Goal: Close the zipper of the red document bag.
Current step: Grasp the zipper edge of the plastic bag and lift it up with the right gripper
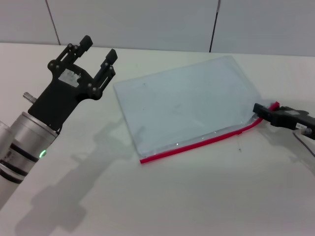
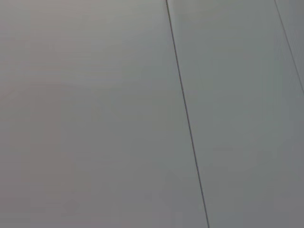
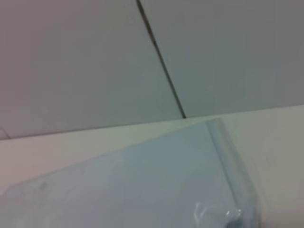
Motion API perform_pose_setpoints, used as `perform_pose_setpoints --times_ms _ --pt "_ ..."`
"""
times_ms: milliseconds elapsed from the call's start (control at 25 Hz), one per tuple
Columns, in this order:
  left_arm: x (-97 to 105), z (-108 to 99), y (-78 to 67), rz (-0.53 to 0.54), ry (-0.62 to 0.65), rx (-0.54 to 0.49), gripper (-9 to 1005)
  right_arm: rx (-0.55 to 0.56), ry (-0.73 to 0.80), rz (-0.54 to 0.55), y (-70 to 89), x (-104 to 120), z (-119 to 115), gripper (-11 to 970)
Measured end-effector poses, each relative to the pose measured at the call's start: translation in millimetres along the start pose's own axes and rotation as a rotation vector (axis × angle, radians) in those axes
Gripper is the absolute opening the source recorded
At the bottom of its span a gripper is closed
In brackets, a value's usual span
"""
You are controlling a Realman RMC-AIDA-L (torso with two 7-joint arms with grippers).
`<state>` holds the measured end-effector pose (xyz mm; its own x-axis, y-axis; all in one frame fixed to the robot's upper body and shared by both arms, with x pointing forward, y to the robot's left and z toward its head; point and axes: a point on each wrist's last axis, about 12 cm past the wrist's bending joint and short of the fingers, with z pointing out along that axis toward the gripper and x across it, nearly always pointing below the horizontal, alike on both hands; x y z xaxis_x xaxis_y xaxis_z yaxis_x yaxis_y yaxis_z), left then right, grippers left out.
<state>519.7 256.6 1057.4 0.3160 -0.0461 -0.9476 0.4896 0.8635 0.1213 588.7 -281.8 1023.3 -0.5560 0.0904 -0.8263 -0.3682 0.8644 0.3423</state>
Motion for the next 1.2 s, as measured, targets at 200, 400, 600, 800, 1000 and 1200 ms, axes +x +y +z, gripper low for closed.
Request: perform_pose_setpoints --times_ms 200,400,600,800,1000,1200 --pt "0.1 -0.1 -0.1 0.0 0.001 0.001 522 -0.014 0.021 -0.005 2.7 -1.1 2.6 559" --pt "1.0 0.0 0.1 0.0 0.008 -0.001 514 -0.028 0.039 -0.025 5.1 -0.7 3.9 447" --pt "1.1 0.0 0.1 0.0 0.01 -0.001 507 -0.035 0.043 -0.034 5.9 -1.0 4.2 335" --pt "1.3 -0.1 -0.2 0.0 0.011 0.002 499 -0.041 0.041 -0.039 6.4 -1.3 4.1 131" --pt "1.4 -0.1 -0.5 0.0 0.012 0.004 492 -0.084 0.027 -0.042 11.0 -3.6 3.6 11" --pt "1.4 1.8 -3.1 0.002 0.013 0.03 484 -0.224 -0.03 -0.059 27.3 -13.6 2.4 11"
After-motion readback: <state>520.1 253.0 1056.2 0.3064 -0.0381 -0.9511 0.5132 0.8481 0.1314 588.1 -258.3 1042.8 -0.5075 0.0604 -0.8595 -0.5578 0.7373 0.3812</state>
